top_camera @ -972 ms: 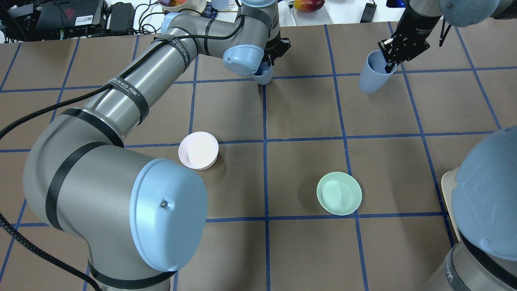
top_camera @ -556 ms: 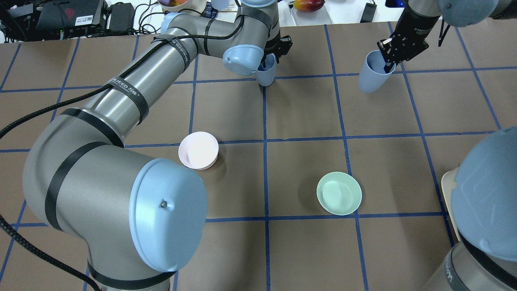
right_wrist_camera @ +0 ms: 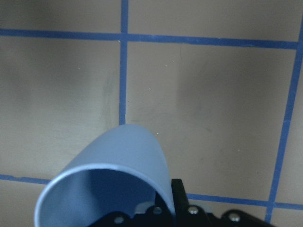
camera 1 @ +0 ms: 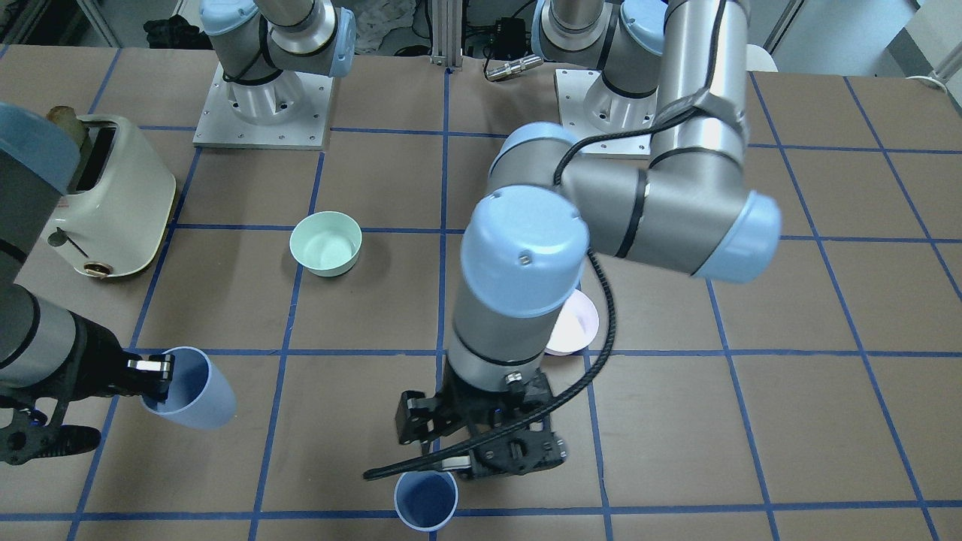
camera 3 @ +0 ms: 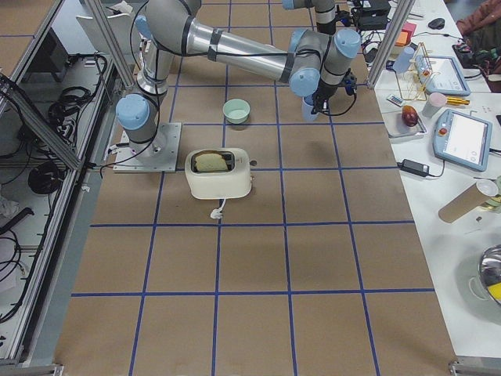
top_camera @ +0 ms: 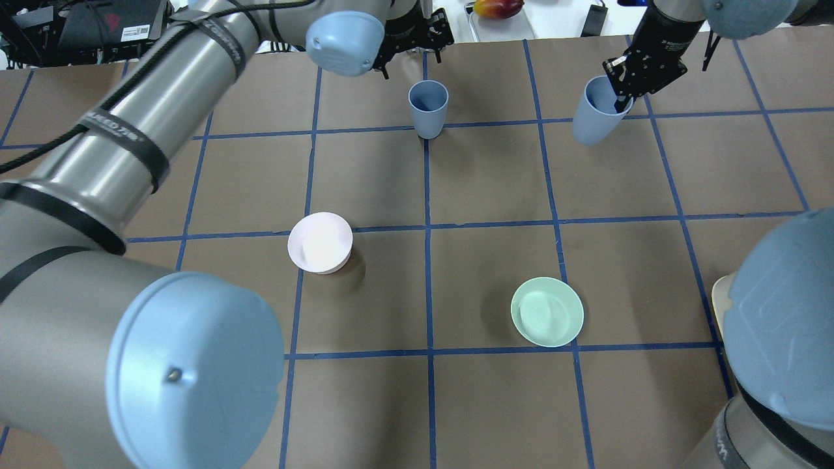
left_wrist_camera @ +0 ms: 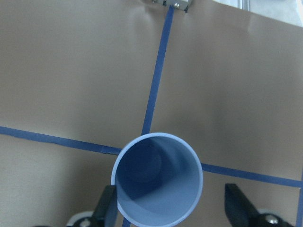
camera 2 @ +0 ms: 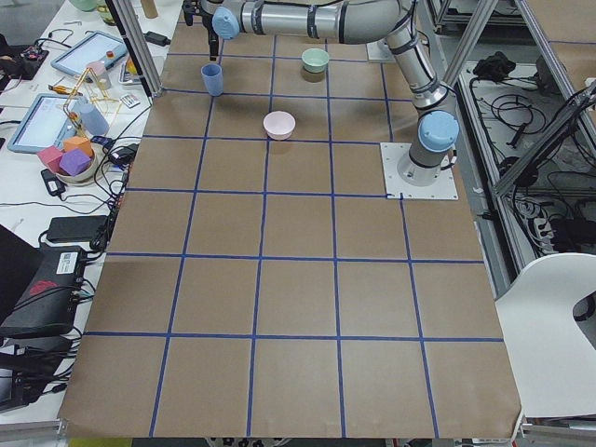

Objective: Stack blue cups with both arms

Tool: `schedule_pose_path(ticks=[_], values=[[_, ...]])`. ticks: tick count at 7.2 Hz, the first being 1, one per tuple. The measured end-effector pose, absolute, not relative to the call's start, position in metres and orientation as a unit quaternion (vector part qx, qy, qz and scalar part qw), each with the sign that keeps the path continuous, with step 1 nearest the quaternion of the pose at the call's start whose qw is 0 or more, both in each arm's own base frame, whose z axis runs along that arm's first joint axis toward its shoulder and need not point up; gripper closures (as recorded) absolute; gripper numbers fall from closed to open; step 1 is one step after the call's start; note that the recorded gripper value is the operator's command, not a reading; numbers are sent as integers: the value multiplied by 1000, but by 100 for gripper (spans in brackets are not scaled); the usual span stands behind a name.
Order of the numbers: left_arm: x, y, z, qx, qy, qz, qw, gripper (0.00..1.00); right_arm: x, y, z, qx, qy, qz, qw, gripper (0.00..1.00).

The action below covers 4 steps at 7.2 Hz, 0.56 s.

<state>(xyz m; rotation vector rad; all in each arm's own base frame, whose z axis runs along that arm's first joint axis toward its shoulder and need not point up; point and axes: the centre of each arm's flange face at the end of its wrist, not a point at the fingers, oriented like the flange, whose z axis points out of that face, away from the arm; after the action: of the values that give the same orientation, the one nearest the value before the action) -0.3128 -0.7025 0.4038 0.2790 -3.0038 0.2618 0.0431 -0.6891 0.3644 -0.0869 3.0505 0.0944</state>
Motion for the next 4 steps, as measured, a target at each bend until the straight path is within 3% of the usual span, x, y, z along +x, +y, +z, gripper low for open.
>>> schedule_pose_path(ticks=[3,4], values=[[-223,-633,503,42,-999,2,25,0,125,-695,400,30,999,-8,41,100],[-210,-602,523,34,-999,-9,22,9,152,-696,406,45,998,-25,43,100]])
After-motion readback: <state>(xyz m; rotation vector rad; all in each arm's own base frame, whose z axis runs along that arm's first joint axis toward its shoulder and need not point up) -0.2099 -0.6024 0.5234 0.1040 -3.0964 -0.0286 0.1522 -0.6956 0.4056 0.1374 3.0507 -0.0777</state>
